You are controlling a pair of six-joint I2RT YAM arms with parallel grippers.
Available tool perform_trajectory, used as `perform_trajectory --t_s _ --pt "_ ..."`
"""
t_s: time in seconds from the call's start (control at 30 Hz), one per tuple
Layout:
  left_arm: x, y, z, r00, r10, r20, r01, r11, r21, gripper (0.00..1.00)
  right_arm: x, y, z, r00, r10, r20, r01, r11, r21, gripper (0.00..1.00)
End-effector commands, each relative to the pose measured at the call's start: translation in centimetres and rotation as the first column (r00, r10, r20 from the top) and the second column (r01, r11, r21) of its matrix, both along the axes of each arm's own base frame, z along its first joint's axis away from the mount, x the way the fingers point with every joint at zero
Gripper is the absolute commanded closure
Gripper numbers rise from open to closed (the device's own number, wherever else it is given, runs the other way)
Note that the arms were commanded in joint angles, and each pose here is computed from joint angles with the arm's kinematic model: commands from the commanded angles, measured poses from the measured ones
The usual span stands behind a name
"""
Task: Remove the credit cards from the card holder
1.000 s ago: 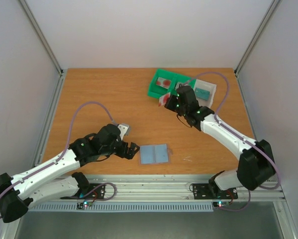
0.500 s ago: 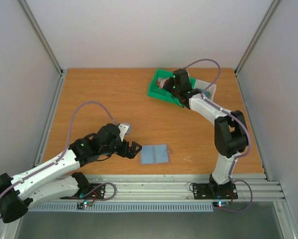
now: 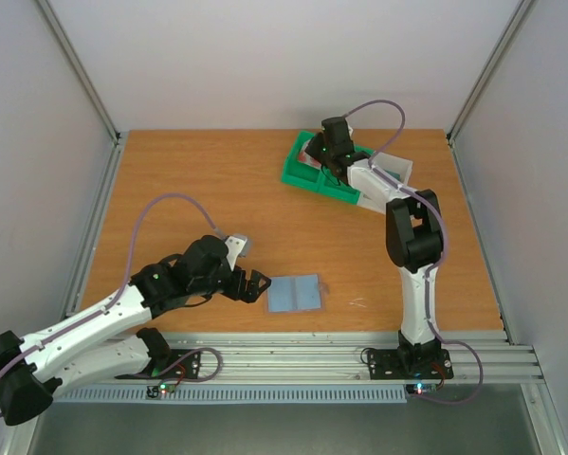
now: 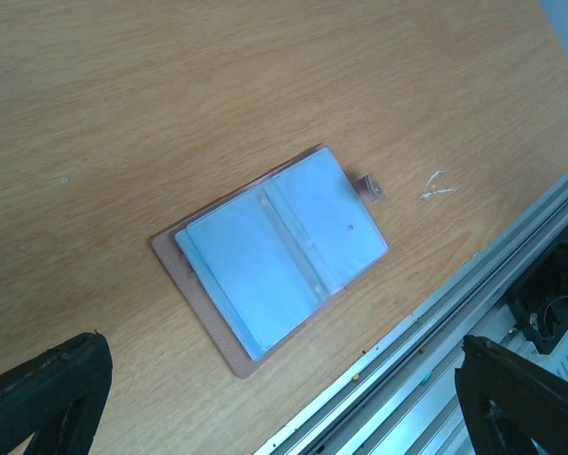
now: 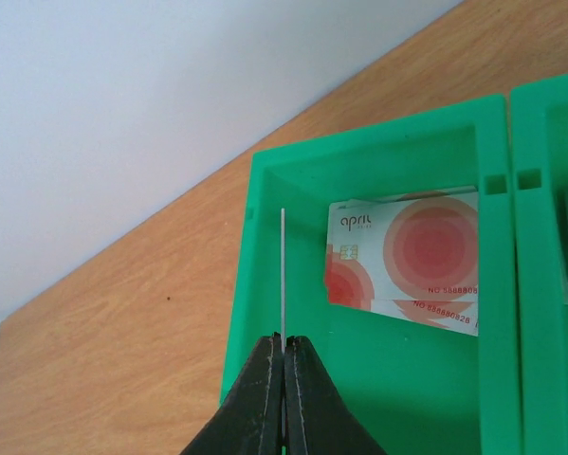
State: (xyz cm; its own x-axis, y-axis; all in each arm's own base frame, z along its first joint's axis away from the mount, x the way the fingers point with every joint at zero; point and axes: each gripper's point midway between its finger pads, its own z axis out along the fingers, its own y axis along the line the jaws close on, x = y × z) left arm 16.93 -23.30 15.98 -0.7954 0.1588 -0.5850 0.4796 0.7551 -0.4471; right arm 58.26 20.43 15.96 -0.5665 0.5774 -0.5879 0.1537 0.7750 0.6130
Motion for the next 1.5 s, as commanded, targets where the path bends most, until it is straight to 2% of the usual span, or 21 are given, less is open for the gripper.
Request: perform_trajectory --t_s 0.0,0.57,1.03,1.47 --pt "-0.2 -0.3 0.5 1.000 -0.005 0.009 0.006 0.999 -0.041 0.01 1.0 -0.4 -1.4 0.998 -0.042 -0.043 0.042 0.999 -0.008 0.99" --pt "-0.7 0.7 -0.6 1.000 0.004 0.002 -0.004 1.000 -0.017 0.01 4.1 0.0 -4.8 0.996 -0.066 -0.065 0.063 0.997 -0.044 0.99" --pt "-0.4 0.9 -1.3 1.000 0.025 -0.004 -0.025 1.000 0.002 0.01 5.2 -0.7 -4.5 0.994 -0.094 -0.063 0.091 0.994 -0.059 0.97" --pt "-0.3 1.5 -1.2 0.999 0.053 0.000 -0.053 0.999 0.008 0.01 5.8 -1.2 -4.6 0.993 -0.097 -0.072 0.087 0.987 -0.132 0.98"
